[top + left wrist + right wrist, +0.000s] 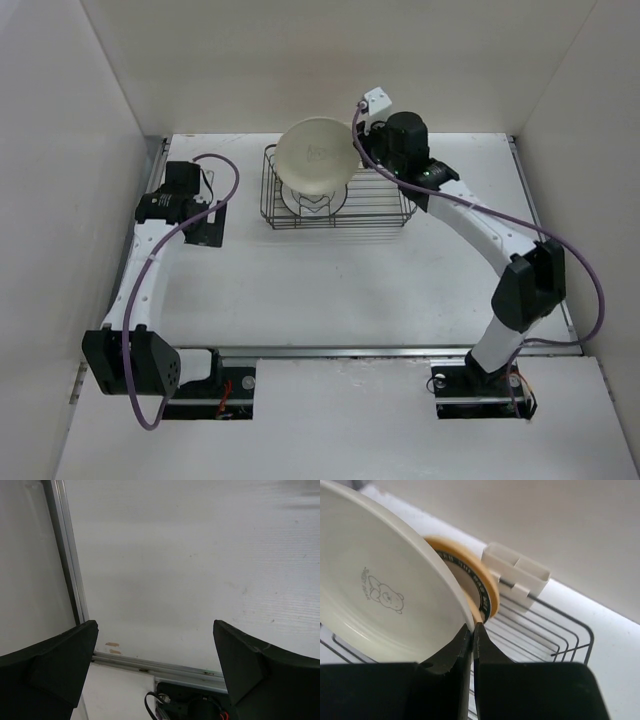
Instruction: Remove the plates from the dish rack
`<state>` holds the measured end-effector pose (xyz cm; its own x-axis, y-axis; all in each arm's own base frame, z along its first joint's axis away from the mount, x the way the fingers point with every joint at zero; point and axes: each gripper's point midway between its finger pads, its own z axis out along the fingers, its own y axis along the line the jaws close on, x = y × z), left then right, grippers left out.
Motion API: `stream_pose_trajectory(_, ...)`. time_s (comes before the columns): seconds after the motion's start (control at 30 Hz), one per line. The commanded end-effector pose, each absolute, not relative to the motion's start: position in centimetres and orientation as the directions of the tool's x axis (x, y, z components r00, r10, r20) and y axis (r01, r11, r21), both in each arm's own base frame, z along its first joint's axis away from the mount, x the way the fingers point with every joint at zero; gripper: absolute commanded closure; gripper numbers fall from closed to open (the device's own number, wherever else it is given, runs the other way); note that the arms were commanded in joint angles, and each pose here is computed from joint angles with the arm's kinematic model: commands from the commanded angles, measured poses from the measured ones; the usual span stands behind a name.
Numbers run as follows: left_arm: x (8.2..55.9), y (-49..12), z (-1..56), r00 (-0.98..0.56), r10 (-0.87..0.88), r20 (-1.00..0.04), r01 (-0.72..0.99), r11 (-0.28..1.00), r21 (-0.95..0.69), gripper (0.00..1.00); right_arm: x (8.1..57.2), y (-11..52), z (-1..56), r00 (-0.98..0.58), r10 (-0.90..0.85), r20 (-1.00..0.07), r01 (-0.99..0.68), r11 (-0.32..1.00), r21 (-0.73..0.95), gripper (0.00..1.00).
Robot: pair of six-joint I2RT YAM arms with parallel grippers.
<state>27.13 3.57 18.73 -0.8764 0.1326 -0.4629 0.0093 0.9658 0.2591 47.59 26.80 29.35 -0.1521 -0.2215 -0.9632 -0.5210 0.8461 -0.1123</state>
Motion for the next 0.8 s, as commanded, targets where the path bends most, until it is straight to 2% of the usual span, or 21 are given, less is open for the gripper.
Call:
stream_pose_trajectory(0.0,29.1,3.1,20.3,-0.843,0.158,-0.514,0.030,0.968,0.249,0.00,46.5,26.5,38.1,0.010,0.008,-1.000,-0.462,0.887,0.003,1.00)
stream_pose_trajectory(0.07,29.4,2.9,20.5,-0.840,0.158,-0.520,0.035,0.970,0.239,0.00,45.7,26.3,38.4,-0.026,0.037,-0.999,-0.462,0.886,0.044,1.00)
stream_pose_trajectory(0.13,30.0,2.4,20.9,-0.831,0.159,-0.534,0.044,0.974,0.221,0.00,44.0,27.6,36.9,-0.090,0.011,-0.996,-0.555,0.830,0.059,1.00)
stream_pose_trajectory(0.17,30.4,2.4,21.6,-0.818,0.158,-0.554,0.039,0.975,0.220,0.00,41.9,29.3,34.6,-0.178,-0.042,-0.983,-0.662,0.745,0.088,1.00)
stream_pose_trajectory(0.23,31.0,2.2,21.8,-0.809,0.158,-0.566,0.043,0.977,0.211,0.00,39.9,30.3,30.9,-0.287,-0.121,-0.950,-0.730,0.670,0.135,1.00)
stream_pose_trajectory(0.27,31.1,2.0,22.1,-0.803,0.149,-0.577,0.039,0.979,0.198,0.00,37.4,31.3,27.3,-0.387,-0.192,-0.902,-0.764,0.615,0.196,1.00)
stream_pose_trajectory(0.43,31.9,1.7,22.0,-0.798,0.138,-0.587,0.034,0.982,0.185,0.00,30.2,33.8,18.3,-0.559,-0.361,-0.746,-0.788,0.511,0.344,1.00)
stream_pose_trajectory(0.6,32.3,1.7,21.6,-0.799,0.138,-0.586,0.035,0.982,0.185,0.00,26.9,35.5,14.9,-0.630,-0.373,-0.681,-0.751,0.516,0.412,1.00)
stream_pose_trajectory(0.77,32.2,1.3,20.3,-0.813,0.147,-0.563,0.054,0.983,0.177,0.00,26.5,36.4,9.1,-0.717,-0.390,-0.578,-0.661,0.645,0.384,1.00)
